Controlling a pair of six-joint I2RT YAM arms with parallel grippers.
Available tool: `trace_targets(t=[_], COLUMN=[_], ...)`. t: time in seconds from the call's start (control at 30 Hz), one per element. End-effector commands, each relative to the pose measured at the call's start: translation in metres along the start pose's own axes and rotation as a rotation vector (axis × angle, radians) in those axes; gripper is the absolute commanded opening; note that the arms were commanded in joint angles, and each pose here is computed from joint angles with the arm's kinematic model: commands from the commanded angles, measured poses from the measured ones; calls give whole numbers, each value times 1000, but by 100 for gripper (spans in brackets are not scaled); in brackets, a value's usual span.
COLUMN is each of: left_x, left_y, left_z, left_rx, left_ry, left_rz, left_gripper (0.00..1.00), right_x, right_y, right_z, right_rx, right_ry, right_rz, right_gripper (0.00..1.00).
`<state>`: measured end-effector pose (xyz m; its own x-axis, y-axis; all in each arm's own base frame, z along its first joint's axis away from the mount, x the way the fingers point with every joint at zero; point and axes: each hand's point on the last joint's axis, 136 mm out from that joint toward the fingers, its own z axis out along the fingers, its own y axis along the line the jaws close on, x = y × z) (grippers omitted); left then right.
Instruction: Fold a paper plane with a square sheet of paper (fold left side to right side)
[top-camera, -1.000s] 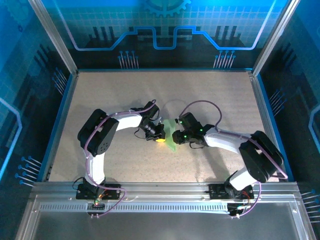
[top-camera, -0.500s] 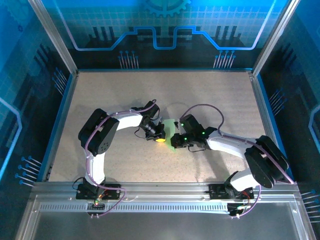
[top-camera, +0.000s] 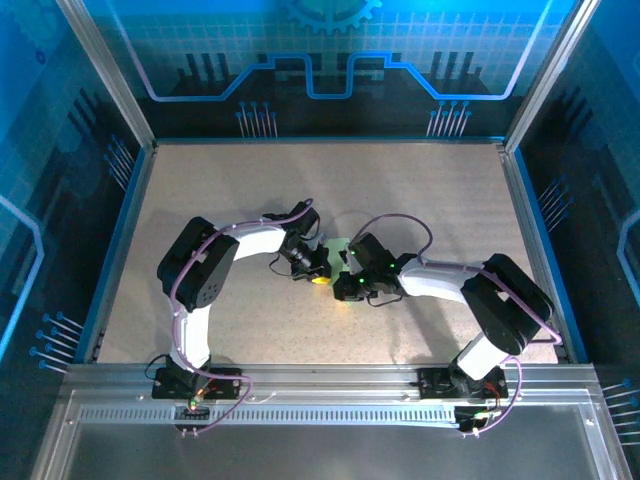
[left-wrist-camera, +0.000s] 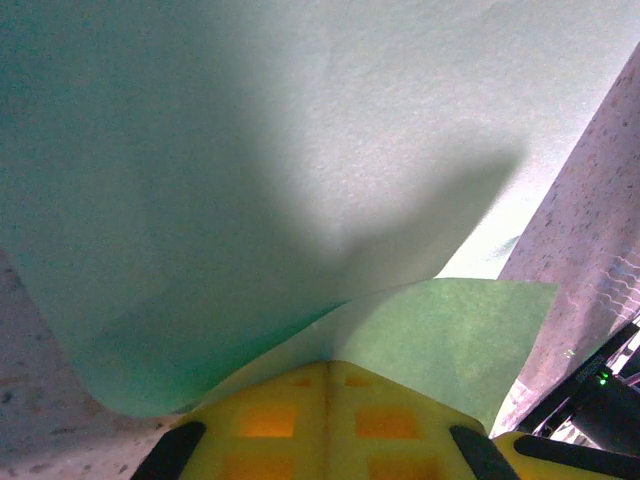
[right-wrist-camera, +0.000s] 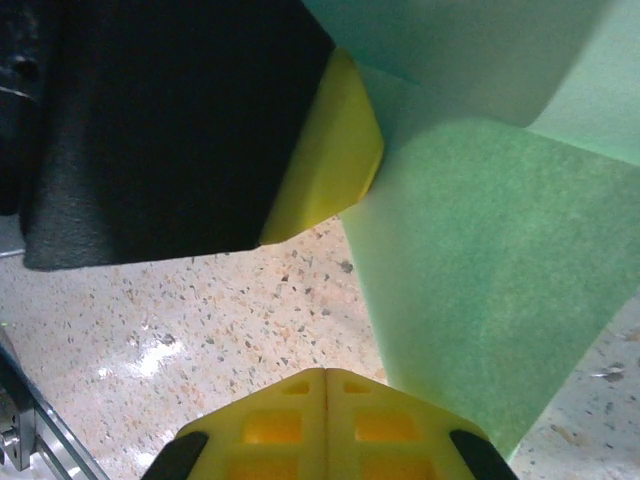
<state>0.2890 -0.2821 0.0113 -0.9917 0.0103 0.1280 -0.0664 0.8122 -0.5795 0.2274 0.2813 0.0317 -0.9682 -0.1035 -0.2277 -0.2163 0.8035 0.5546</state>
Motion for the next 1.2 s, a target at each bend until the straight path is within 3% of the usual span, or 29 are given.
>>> trace_targets(t=[0.0, 1.17], left_x=[11, 12], left_y=[53, 58], left_z=[20, 21], left_rx=[-196, -217], left_ry=[32, 31], left_rz=[-78, -86], left_gripper=[6, 6], right_x=[3, 27], right_y=[0, -33], right_z=[3, 7], right_rx=[14, 115], right_ry=[20, 82], right_rz=[15, 106], right_gripper=[5, 6])
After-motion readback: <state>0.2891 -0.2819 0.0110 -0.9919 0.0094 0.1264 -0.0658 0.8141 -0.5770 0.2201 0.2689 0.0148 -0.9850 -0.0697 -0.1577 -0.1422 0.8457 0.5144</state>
